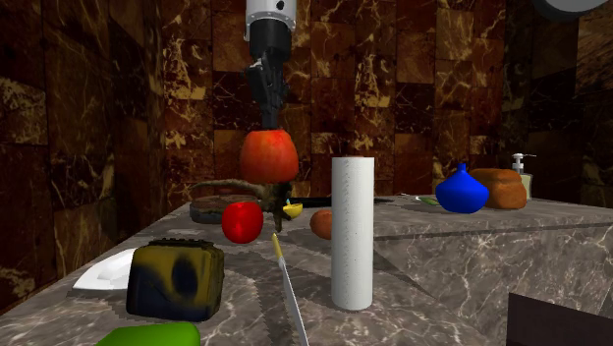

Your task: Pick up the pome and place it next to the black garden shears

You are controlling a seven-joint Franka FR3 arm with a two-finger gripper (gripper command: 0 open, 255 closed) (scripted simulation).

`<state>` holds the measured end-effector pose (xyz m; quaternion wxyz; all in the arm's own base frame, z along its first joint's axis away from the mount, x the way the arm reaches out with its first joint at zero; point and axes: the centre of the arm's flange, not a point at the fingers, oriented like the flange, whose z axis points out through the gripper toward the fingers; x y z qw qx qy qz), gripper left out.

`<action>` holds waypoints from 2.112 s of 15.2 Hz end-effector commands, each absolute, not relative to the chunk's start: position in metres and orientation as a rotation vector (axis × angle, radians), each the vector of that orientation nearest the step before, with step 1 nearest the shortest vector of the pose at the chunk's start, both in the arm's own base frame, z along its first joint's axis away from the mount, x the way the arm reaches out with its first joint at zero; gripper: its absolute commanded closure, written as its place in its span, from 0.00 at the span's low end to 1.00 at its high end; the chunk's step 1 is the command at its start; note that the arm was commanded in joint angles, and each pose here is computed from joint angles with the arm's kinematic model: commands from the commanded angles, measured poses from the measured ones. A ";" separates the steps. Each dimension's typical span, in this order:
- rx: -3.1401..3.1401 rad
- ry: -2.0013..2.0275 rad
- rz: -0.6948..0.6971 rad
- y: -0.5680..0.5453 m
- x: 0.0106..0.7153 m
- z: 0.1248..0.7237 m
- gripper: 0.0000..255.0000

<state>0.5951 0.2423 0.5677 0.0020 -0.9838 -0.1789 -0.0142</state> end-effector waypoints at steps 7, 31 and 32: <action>-3.086 -0.564 -0.045 0.142 0.621 0.559 1.00; -3.086 -0.564 -0.045 -0.165 0.694 0.529 1.00; -3.086 -0.564 -0.045 -0.178 0.697 0.527 1.00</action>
